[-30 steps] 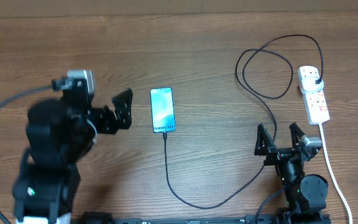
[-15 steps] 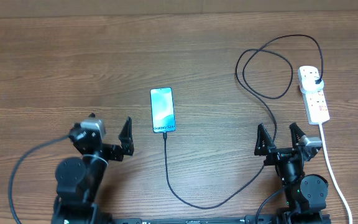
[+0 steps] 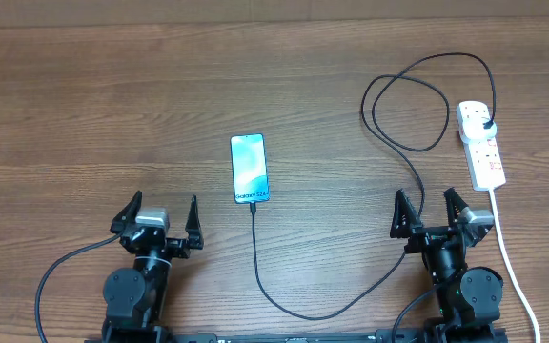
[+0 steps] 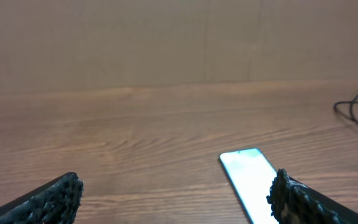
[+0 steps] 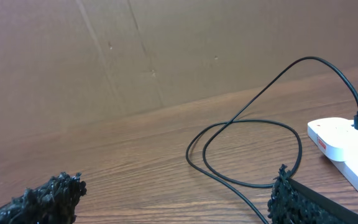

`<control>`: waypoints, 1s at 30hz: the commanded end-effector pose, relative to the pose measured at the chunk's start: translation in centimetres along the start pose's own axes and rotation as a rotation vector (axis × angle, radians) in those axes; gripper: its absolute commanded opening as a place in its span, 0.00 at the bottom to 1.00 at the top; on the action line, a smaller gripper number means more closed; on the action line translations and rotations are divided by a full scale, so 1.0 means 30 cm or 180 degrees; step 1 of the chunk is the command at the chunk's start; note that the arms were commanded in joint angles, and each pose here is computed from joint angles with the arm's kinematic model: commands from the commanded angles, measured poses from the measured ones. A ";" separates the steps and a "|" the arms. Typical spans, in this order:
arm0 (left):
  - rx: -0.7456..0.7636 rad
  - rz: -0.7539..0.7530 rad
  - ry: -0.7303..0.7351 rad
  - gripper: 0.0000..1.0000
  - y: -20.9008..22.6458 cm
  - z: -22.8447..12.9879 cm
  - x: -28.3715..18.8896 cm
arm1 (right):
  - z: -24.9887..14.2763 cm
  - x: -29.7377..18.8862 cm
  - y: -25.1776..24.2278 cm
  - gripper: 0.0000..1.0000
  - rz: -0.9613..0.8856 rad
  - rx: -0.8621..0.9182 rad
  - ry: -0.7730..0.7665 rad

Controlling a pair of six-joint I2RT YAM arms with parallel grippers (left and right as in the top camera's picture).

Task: Plug charger to phone and switch on socket

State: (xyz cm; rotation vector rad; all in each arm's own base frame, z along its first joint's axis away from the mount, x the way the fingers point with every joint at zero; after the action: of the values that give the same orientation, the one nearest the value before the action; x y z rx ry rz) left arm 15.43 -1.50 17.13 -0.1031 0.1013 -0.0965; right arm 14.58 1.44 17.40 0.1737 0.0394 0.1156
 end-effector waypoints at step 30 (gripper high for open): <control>0.0232 0.0434 -0.0094 1.00 0.071 -0.021 -0.032 | -0.006 0.000 -0.004 1.00 -0.0013 0.0009 -0.0023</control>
State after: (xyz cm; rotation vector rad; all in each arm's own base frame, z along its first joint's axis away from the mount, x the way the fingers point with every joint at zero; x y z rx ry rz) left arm 14.64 0.68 16.43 -0.0359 0.0841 0.0476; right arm 14.58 1.43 17.41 0.1737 0.0386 0.1153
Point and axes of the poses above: each gripper's point midway between its finger pads, its own x axis out along the fingers, its own y axis along the line the jaws close on, z = x × y, the point moved 10 cm from there along -x, back along the fingers, and after that the axes turned 6 degrees about -x, right-handed, at the moved point
